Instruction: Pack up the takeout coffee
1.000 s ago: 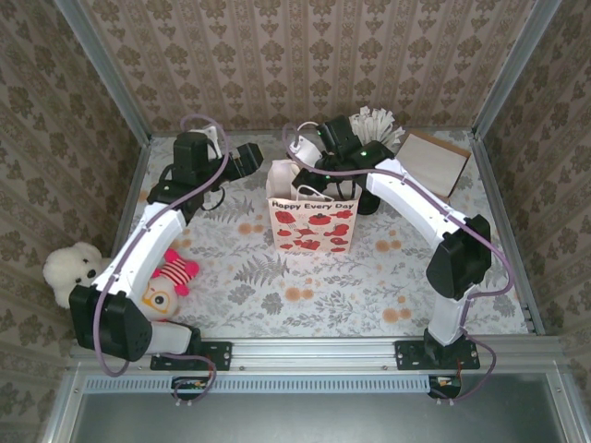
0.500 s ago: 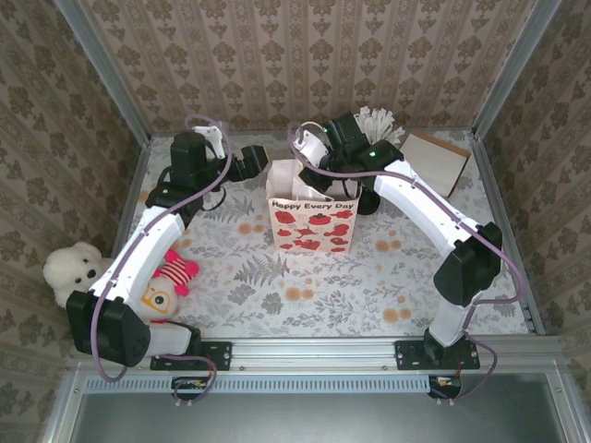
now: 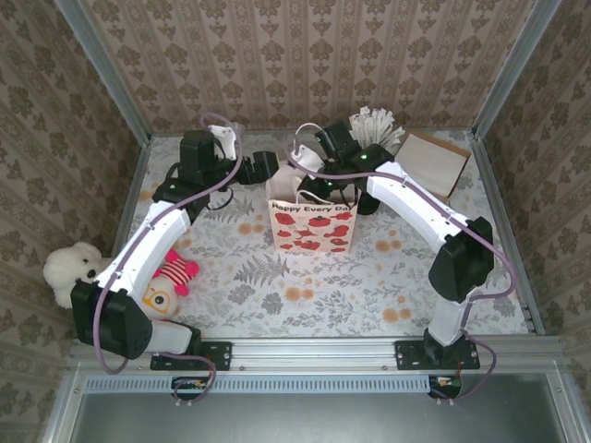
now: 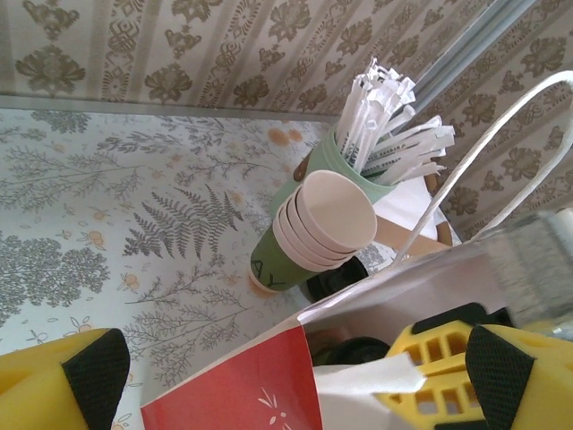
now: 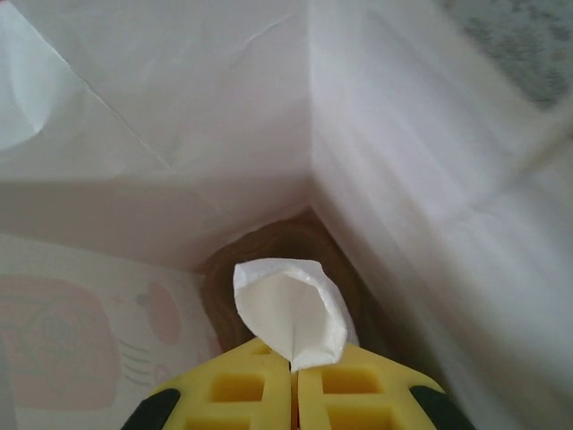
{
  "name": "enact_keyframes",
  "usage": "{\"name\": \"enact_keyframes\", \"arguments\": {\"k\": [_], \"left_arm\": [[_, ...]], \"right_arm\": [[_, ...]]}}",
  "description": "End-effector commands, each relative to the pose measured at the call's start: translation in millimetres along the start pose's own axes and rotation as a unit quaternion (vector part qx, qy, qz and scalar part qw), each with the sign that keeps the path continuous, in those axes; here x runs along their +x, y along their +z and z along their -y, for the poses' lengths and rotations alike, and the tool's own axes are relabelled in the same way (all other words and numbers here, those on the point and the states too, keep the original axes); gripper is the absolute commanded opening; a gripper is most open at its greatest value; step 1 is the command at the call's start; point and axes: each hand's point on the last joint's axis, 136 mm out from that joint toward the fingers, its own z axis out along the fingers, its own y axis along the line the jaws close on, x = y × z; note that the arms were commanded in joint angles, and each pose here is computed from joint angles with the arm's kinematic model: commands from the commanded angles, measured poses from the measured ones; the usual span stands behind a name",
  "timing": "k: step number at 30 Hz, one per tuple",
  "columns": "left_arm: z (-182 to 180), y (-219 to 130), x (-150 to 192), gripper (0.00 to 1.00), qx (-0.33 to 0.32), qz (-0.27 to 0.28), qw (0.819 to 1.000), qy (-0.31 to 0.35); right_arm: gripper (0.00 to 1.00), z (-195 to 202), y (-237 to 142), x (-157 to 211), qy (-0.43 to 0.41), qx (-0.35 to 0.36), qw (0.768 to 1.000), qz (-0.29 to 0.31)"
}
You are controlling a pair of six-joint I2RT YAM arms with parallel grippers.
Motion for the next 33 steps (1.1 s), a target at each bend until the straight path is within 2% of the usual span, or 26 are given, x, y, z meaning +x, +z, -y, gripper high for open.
{"name": "enact_keyframes", "arguments": {"k": [1, 5, 11, 19, 25, 29, 33], "left_arm": [[10, 3, 0, 0.99, 0.016, -0.012, 1.0, 0.012], [3, 3, 1, 0.98, -0.004, -0.011, 1.0, 0.008], [7, 4, 4, 0.94, 0.009, -0.018, 1.0, 0.009], [9, 5, 10, 0.91, 0.012, -0.042, 0.999, 0.015], [9, 9, 13, 0.9, 0.007, -0.054, 0.998, 0.018], [9, 11, 15, 0.88, 0.003, -0.066, 0.998, 0.021], [8, 13, 15, 0.87, -0.005, -0.071, 0.997, 0.024]], "right_arm": [[0.1, -8, 14, -8, 0.006, -0.036, 0.999, 0.0], [0.14, -5, 15, -11, 0.007, -0.031, 0.999, -0.004], [0.22, -2, 2, -12, -0.001, -0.012, 1.0, -0.002], [0.43, -5, -38, -27, 0.005, 0.022, 0.999, 0.048], [0.55, -10, -71, -29, 0.001, 0.043, 0.995, 0.088], [0.69, -11, -91, -34, 0.002, 0.064, 0.99, 0.124], [0.8, -5, -112, -37, 0.01, 0.099, 0.982, 0.159]]}}
